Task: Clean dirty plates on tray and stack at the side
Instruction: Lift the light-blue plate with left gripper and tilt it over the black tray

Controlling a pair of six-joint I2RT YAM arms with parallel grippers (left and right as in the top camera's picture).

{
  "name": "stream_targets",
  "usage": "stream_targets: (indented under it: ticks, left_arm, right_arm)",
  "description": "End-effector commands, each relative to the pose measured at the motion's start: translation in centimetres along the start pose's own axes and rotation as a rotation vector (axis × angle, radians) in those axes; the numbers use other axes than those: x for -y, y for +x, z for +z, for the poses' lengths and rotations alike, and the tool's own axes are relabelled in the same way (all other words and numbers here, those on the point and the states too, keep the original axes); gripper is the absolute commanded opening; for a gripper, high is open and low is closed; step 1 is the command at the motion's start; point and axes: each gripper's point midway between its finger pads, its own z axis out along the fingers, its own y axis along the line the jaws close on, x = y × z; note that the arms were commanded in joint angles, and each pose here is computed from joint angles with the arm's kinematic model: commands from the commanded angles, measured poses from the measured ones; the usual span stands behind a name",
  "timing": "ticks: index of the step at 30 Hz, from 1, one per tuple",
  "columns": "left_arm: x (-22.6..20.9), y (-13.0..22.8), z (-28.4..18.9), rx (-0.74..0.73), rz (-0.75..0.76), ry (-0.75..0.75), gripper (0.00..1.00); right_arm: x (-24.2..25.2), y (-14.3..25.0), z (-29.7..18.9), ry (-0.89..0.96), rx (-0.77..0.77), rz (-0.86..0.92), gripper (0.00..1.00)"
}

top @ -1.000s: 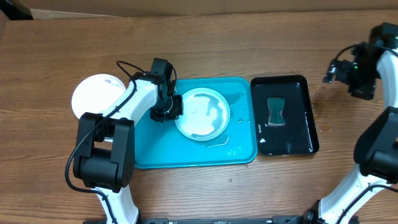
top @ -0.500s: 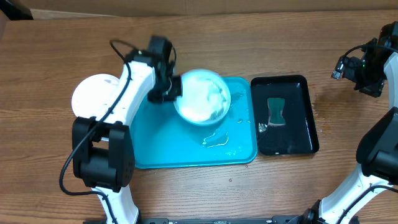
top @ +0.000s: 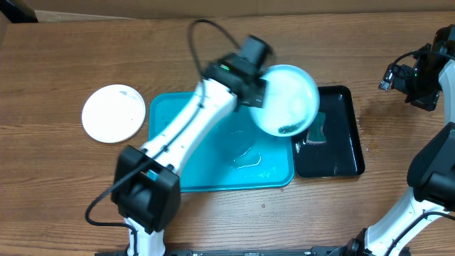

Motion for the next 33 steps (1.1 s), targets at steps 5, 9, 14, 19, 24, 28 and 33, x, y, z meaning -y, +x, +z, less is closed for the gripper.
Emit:
stream_targets:
  ticks: [5,9,14,19,24,28,33]
  left_arm:
    - [5.9,-2.7,-3.3,0.26,0.139,-0.139,0.04]
    - [8.1,-3.2,-4.6,0.351,0.28,-0.223,0.04]
    - [9.6,-3.8,-7.9,0.49,0.44,-0.458,0.04]
    - [13.1,-3.2,-11.5,0.602,0.58,-0.606,0.04]
    - [16.4,-1.9,-14.0,0.672,0.668,-0.661,0.04]
    - [16.9,-2.2,-16.0,0.728,0.643,-0.728,0.04]
    - [17.2,-2.4,-17.1,0.745,0.659,-0.771,0.04]
  right_arm:
    - [-0.3,-0.9,-2.0,0.001,0.059,-0.008,1.0]
    - [-0.3,-0.9,-2.0,0.001,0.059,-0.008,1.0]
    - [-0.3,-0.9,-2.0,0.001,0.059,-0.008,1.0]
    - [-0.3,-1.0,-2.0,0.001,0.06,-0.008,1.0]
    - [-0.3,-0.9,-2.0,0.001,0.059,-0.008,1.0]
    - [-0.3,-0.9,-2.0,0.001,0.059,-0.008,1.0]
    - [-0.3,-0.9,-2.0,0.001,0.059,-0.008,1.0]
